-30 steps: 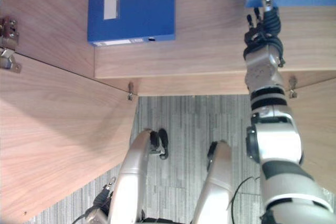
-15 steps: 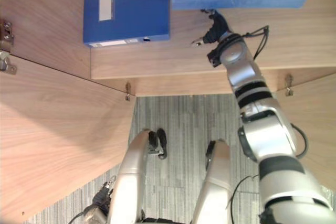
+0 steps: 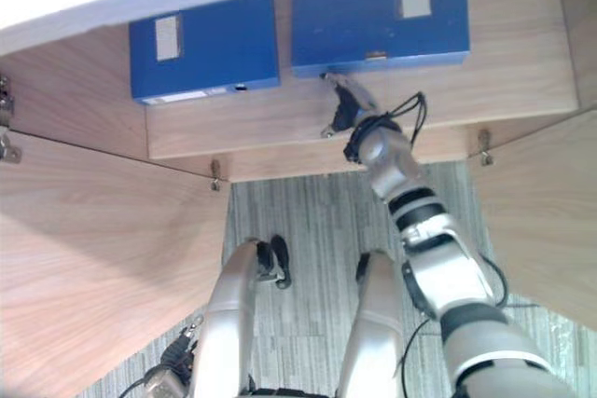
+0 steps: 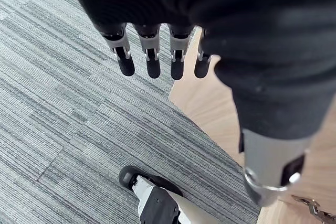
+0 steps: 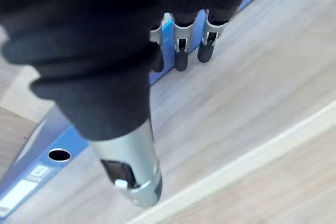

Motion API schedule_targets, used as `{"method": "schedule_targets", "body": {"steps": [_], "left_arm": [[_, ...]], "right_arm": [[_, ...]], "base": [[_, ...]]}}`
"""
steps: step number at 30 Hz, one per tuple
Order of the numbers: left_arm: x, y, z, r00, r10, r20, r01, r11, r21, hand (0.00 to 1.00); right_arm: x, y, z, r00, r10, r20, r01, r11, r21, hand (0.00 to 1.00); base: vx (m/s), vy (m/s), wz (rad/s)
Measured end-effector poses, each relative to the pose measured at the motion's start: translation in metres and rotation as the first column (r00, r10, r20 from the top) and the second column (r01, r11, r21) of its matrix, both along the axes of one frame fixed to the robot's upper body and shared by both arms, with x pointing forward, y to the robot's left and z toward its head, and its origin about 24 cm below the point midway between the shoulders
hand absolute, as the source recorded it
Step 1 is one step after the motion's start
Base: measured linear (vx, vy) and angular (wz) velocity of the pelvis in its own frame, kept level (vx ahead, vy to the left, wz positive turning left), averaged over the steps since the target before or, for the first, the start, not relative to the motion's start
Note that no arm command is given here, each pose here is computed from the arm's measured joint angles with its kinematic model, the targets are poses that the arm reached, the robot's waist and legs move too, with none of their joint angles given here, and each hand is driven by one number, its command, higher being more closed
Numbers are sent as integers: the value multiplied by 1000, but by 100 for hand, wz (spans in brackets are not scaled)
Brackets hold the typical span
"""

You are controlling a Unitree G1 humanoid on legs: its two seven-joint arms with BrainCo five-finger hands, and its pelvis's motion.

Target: Walk over to the cabinet, pick up the folder, carry it to the office cabinet, place the folder inside the office cabinet, then close the office cabinet door

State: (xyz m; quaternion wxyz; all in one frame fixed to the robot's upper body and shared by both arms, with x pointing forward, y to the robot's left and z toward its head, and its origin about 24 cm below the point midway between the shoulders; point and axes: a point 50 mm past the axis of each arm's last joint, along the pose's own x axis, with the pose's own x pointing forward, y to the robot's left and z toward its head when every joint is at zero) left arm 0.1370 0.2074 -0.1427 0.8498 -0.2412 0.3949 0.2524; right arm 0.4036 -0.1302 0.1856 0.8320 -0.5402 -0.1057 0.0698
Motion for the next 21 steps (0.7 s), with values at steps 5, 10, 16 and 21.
{"method": "schedule_targets", "body": {"steps": [5,10,16,21], "left_arm": [[2,4,1,1000,-12,0,12,1000,17,0],[2,5,1,1000,-2,-8,2,1000,14,0],[3,9,2,1000,21,-12,-21,999,25,0],[2,14,3,1000,18,-21,-17,998,52,0]], "right_arm": [[-2,7,-8,1000,16,-18,-16,1000,1,0],[-3,19,-12,1000,10,14,-8,991,-130,0],[-23,48,-71,991,49,-125,-69,985,-158,0],[-102,92,-185,845,214,-491,-329,930,-162,0]], "base": [[3,0,-1],[6,5,-5],[20,32,-14],[83,-19,7]]}}
